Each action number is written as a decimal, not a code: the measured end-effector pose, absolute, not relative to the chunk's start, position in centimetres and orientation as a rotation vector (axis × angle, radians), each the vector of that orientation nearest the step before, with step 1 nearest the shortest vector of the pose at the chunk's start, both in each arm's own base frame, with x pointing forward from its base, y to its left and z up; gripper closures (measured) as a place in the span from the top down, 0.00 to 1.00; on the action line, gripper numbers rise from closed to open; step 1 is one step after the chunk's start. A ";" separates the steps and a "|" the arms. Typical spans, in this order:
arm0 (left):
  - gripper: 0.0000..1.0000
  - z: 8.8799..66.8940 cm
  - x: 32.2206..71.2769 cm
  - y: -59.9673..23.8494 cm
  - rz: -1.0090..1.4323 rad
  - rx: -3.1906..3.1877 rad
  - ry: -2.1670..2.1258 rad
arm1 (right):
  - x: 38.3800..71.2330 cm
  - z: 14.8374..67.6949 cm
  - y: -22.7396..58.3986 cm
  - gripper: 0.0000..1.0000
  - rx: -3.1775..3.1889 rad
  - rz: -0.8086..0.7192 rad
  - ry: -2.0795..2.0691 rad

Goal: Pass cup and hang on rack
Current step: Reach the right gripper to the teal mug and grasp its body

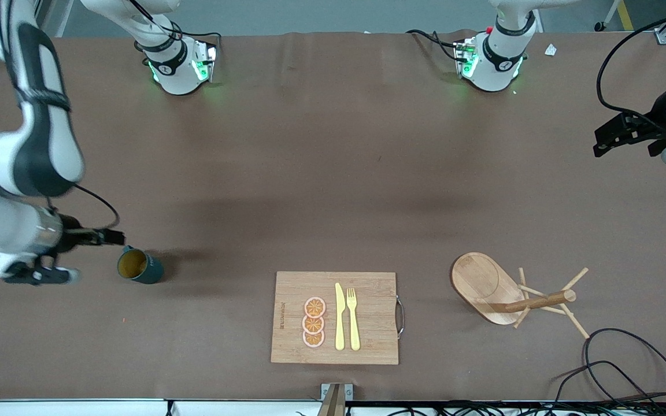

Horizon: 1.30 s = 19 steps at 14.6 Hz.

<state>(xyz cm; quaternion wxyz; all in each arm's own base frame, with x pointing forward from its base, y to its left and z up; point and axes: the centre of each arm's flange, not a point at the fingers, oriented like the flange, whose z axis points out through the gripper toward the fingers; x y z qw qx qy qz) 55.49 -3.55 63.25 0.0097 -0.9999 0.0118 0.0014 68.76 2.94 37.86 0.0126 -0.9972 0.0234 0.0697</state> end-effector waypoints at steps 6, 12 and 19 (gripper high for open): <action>1.00 63.0 56.0 -3.4 -0.020 -3.124 0.034 | 70.4 30.0 3.7 1.00 -3.115 0.206 0.254; 1.00 63.0 56.2 -3.4 -0.030 -3.125 0.034 | 70.0 25.9 1.4 0.88 -3.107 0.193 0.320; 1.00 63.3 56.2 -3.4 -0.040 -3.125 0.034 | 69.6 24.6 1.6 0.14 -3.106 0.203 0.321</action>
